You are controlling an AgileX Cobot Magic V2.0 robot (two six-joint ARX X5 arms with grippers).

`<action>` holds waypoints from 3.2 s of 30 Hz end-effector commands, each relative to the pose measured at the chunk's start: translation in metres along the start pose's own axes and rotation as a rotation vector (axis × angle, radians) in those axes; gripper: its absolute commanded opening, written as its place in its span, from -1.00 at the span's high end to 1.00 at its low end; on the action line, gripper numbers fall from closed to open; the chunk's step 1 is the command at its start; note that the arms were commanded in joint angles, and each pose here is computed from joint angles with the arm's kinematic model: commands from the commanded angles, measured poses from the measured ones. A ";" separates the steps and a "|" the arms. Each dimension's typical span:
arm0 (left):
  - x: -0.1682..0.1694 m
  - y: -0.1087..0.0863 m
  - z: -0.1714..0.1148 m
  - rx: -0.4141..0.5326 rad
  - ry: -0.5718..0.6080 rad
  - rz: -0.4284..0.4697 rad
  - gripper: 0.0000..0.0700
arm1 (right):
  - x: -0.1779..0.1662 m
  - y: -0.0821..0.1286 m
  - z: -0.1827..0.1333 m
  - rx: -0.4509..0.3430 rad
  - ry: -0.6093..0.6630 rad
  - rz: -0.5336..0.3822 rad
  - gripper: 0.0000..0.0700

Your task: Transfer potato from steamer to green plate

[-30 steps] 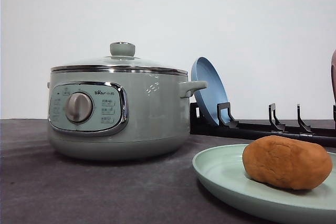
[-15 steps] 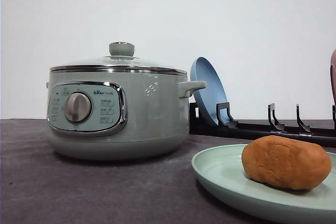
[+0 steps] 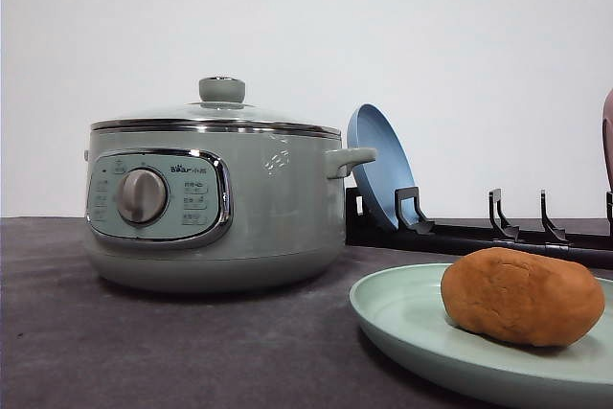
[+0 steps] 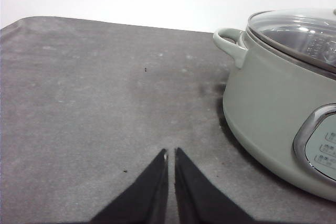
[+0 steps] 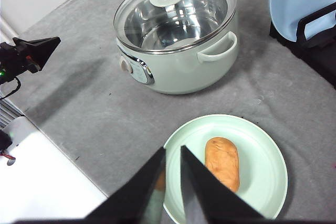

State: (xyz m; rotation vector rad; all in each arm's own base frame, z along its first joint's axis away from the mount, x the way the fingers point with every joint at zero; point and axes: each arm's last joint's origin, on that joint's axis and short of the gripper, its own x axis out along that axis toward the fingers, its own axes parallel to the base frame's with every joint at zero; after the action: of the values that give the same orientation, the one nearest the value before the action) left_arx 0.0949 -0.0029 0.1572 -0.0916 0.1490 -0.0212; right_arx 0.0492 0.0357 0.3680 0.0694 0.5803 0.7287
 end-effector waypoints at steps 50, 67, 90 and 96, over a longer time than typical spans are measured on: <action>0.002 0.000 -0.005 0.012 0.000 0.002 0.95 | 0.110 -0.109 -0.163 -0.025 -0.417 -0.668 0.97; 0.002 0.000 -0.005 0.012 0.001 0.002 0.95 | 0.109 -0.108 -0.161 -0.041 -0.434 -0.683 0.97; 0.002 0.000 -0.005 0.012 0.000 0.002 0.95 | 0.109 -0.108 -0.161 -0.041 -0.434 -0.683 0.97; 0.002 0.000 -0.005 0.012 0.000 0.002 0.95 | 0.109 -0.108 -0.161 -0.041 -0.434 -0.683 0.97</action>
State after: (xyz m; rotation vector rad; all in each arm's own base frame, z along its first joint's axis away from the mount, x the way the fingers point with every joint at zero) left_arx 0.0949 -0.0029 0.1574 -0.0912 0.1471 -0.0213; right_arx 0.0958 0.0027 0.1527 -0.0033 0.1546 0.0463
